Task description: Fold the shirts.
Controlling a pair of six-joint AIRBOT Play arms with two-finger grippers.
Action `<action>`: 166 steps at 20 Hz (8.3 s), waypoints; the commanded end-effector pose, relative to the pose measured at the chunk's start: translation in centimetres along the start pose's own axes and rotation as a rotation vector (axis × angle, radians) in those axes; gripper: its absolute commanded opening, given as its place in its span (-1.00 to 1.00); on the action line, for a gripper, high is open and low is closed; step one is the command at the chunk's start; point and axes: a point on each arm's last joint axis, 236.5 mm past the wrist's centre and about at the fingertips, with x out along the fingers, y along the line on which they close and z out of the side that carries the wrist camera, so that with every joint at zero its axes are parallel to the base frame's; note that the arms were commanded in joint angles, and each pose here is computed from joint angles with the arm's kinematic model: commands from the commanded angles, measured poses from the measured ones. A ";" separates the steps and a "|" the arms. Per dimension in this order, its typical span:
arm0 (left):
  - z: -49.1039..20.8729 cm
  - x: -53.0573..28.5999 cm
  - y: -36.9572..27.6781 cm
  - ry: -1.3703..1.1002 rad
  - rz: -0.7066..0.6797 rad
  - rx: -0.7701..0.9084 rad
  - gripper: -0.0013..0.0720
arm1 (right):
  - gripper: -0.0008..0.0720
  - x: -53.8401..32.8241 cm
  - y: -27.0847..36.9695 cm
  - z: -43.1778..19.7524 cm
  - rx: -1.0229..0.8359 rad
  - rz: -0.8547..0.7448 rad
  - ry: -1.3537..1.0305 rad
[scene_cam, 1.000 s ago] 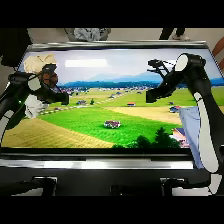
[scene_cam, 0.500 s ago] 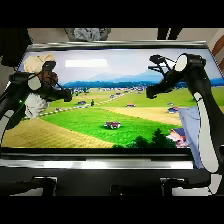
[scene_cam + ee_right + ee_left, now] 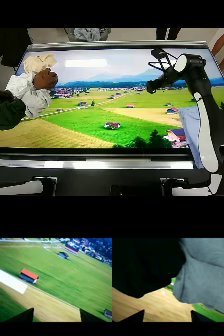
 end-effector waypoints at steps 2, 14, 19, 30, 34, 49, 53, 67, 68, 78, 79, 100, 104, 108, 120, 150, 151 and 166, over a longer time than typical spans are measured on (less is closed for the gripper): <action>0.6 4.6 6.5 -0.007 0.032 -0.169 1.00 | 0.92 -0.1 0.7 -1.6 -0.040 0.030 0.067; 2.0 14.5 5.3 0.007 -0.145 -0.246 0.99 | 0.91 -0.8 2.4 -5.5 -0.039 0.106 0.234; 3.9 10.8 4.0 -0.043 -0.224 -0.258 -0.89 | 0.82 -0.9 2.7 -5.7 -0.037 0.118 0.241; -1.9 -41.1 -15.1 -0.954 -0.918 0.239 -0.90 | 0.82 -13.4 -0.4 -1.7 -0.135 -0.155 -0.064; -12.6 -38.4 -26.8 -0.702 -1.096 0.572 -0.90 | 0.82 -19.6 0.3 -1.6 -0.138 -0.214 -0.186; -21.9 -13.1 -32.6 0.008 -0.680 0.946 0.97 | 0.93 -13.7 1.6 -6.2 -0.136 -0.065 0.108; -17.6 -8.2 -23.5 0.187 -0.537 0.742 0.94 | 0.92 -5.6 4.4 -6.8 -0.148 0.163 0.242; -32.3 3.9 -27.8 0.363 -0.689 0.562 0.49 | 0.95 1.8 5.2 -10.7 -0.145 0.308 0.466; -32.1 3.9 -28.1 0.354 -0.697 0.550 0.12 | 0.95 2.9 5.1 -10.9 -0.138 0.311 0.473; -30.8 1.1 -28.6 0.288 -0.750 0.550 -0.89 | 0.92 13.1 9.5 -11.6 0.210 0.533 0.471; -30.7 0.9 -28.7 0.281 -0.754 0.551 -0.89 | 0.89 13.6 9.5 -11.6 0.236 0.530 0.474; -8.7 -53.0 -9.0 -1.277 -0.808 0.407 -0.90 | -0.84 -47.9 2.9 -1.0 -0.120 -0.528 -0.891; -10.2 -41.4 -9.1 -0.880 -0.615 0.481 -0.90 | -0.84 -40.7 0.9 -8.0 -0.026 -0.496 -0.455; -12.7 -26.4 -12.0 -0.509 -0.528 0.538 -0.89 | -0.84 -30.3 -0.4 -9.8 -0.008 -0.374 -0.110; -10.4 4.4 -24.5 0.043 -0.446 0.515 -0.88 | -0.83 9.2 -6.3 -3.9 0.224 -0.199 0.022; -35.2 2.6 -25.3 0.402 -0.661 0.402 0.99 | 0.93 0.7 -13.3 -16.6 0.345 0.174 0.277; -35.3 2.7 -25.9 0.390 -0.670 0.393 0.98 | 0.92 0.8 -13.0 -16.7 0.348 0.193 0.284; -32.0 0.2 -28.5 0.213 -0.756 0.341 -0.90 | 0.94 10.4 -13.4 -11.0 0.476 0.272 0.035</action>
